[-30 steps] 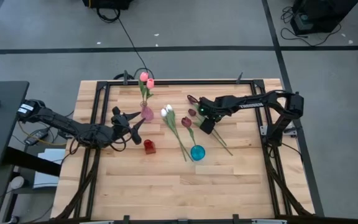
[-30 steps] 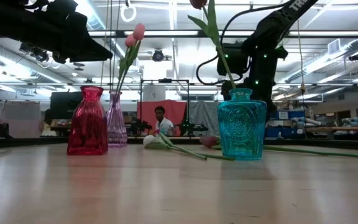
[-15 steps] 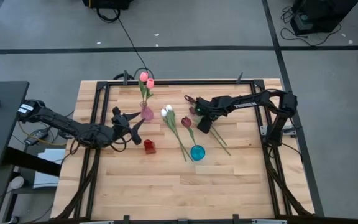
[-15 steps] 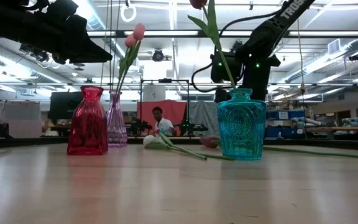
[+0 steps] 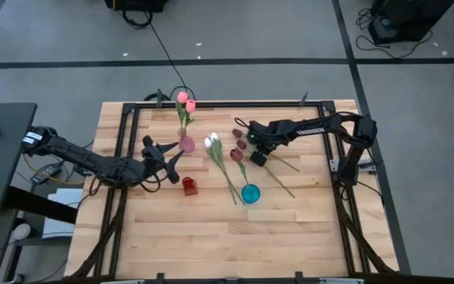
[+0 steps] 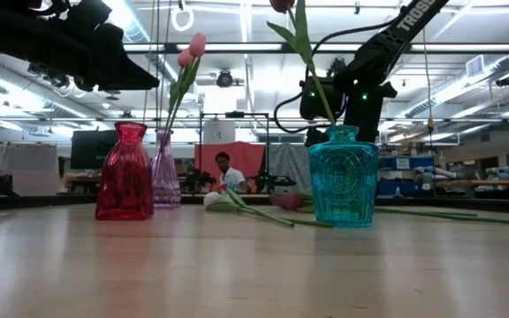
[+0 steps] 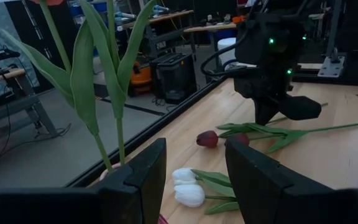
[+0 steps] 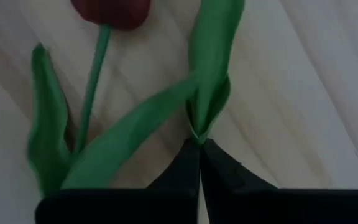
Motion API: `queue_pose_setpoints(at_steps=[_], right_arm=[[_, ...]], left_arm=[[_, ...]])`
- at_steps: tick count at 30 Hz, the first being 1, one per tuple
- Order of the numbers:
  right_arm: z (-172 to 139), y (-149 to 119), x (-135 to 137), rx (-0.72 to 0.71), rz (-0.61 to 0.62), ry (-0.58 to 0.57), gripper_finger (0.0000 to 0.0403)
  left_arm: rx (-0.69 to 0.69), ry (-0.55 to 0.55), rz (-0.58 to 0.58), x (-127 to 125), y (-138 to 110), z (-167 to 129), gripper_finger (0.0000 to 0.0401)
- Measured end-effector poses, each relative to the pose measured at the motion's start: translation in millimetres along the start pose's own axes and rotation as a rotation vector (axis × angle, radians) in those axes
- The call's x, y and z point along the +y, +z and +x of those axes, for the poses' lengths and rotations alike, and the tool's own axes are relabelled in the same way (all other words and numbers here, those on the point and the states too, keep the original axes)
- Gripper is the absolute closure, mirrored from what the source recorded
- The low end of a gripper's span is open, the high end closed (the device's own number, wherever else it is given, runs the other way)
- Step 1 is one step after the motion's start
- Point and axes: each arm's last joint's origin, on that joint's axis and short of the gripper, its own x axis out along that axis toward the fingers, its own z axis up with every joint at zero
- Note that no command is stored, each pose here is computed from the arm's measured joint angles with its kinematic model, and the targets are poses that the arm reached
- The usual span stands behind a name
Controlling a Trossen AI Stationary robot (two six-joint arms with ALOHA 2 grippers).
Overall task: Sort flowers into vase by color
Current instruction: Put the right red flower into the blue vase
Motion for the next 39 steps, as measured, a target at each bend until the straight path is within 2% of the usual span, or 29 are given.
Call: queue_pose_setpoints(at_steps=[6,12,17,23,28,31,36,39], right_arm=[[-9,-1,-5,-0.007,0.004,-0.003,0.0396],[-62,0,-14,-0.166,0.023,0.045,0.0399],[-118,-11,-8,-0.431,0.000,0.205,0.0400],[-155,-45,11,-0.832,-0.062,0.423,0.0400],[-163,-78,22,-1.196,-0.093,0.599,0.0400],[-156,-96,24,-1.360,-0.089,0.685,0.0400],[-148,-116,25,-1.533,-0.077,0.786,0.0400],[-145,-119,31,-1.555,-0.112,0.844,0.0400]], left_arm=[[0.001,0.000,0.002,0,0,0,0.0231],[0.002,-0.001,0.002,0,0,0,0.0231],[0.004,-0.014,-0.010,-1,-1,0,0.0231],[0.009,-0.037,-0.032,-1,-1,0,0.0231],[0.009,-0.052,-0.034,-2,-1,0,0.0231],[0.008,-0.052,-0.036,-2,-1,0,0.0231],[0.007,-0.038,-0.036,-1,-1,0,0.0231],[0.005,-0.005,-0.025,0,-1,0,0.0231]])
